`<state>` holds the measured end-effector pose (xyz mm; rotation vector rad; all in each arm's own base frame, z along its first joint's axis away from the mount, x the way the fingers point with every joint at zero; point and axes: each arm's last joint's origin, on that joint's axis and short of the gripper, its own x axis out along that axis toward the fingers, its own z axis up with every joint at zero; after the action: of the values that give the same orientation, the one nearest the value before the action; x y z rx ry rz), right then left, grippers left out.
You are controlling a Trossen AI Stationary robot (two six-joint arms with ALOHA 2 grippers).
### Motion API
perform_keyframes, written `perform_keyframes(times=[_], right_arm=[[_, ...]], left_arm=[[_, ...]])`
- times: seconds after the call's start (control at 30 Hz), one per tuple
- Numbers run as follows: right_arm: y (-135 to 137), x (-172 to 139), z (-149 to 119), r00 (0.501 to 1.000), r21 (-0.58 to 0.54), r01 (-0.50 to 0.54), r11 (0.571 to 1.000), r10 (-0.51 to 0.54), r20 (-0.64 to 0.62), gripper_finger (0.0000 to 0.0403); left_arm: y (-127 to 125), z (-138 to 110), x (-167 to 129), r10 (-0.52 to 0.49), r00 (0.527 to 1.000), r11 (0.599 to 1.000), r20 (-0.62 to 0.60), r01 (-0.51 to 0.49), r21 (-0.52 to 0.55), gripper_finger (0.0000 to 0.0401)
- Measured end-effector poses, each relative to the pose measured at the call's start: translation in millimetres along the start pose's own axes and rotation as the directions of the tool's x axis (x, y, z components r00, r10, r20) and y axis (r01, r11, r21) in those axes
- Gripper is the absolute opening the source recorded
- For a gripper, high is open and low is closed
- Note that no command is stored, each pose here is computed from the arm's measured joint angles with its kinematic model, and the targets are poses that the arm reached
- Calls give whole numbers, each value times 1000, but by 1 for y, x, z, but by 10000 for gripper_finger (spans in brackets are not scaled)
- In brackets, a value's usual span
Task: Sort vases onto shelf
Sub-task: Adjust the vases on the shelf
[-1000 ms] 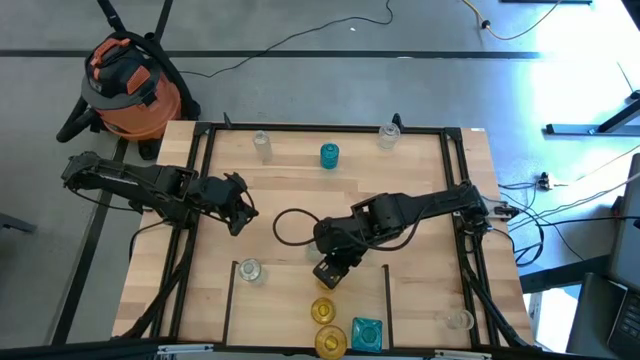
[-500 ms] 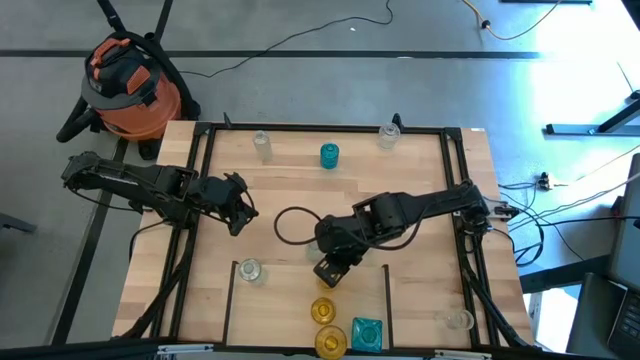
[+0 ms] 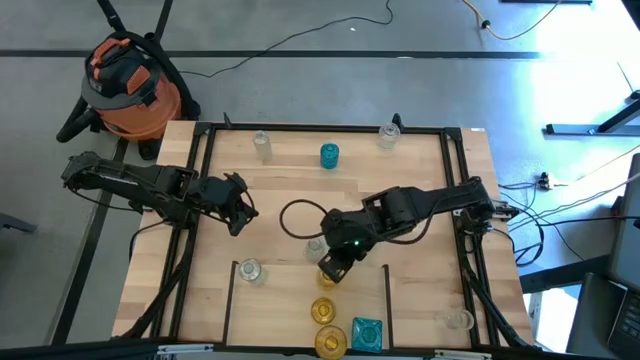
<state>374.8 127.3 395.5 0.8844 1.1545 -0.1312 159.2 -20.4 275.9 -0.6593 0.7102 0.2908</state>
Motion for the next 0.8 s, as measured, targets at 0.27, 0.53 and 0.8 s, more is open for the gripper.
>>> perform_keyframes(times=[0.27,0.53,0.8], right_arm=[[-2,-67,-28,986,-3,-55,998,55,155,137],[-10,-134,-148,900,89,-40,995,-2,436,96],[0,-75,-276,856,206,-260,943,127,500,60]], left_arm=[[0,0,-3,-6,1000,1000,4,6,6,0],[-27,24,-58,-140,975,990,171,139,22,0],[-65,45,-94,-287,911,958,296,277,76,0]])
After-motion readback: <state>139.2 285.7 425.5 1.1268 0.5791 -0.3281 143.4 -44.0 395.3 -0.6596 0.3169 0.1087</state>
